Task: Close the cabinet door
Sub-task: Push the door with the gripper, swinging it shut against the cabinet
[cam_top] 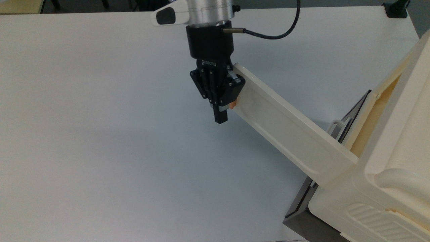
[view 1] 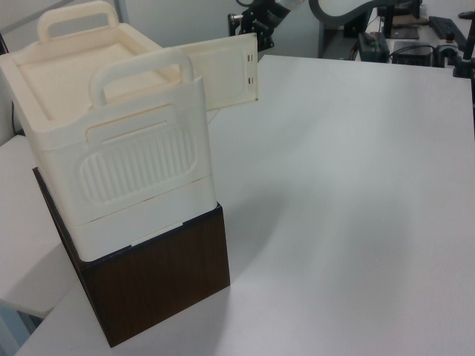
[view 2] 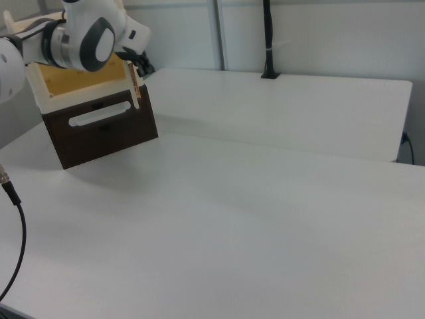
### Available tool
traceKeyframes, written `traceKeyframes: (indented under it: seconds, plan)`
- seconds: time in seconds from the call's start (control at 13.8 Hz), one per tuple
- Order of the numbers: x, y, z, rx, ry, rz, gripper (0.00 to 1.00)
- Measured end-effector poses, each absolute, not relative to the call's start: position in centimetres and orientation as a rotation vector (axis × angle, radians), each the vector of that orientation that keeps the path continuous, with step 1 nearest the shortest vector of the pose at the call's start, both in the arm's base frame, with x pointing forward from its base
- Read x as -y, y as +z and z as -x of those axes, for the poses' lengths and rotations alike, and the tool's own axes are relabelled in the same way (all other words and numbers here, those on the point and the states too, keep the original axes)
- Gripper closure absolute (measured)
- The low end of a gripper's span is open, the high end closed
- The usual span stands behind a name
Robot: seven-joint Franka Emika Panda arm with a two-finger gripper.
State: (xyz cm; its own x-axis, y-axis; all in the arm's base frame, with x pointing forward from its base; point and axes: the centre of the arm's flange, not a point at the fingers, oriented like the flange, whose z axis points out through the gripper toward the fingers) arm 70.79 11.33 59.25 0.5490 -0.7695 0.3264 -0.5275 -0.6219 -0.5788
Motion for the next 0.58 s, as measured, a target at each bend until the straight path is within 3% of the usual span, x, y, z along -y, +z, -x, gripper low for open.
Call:
traceKeyframes:
  seconds: [0.58]
  plan:
    - [-21.3, 59.0, -68.2, -0.938, -0.584, 2.369, 0.99]
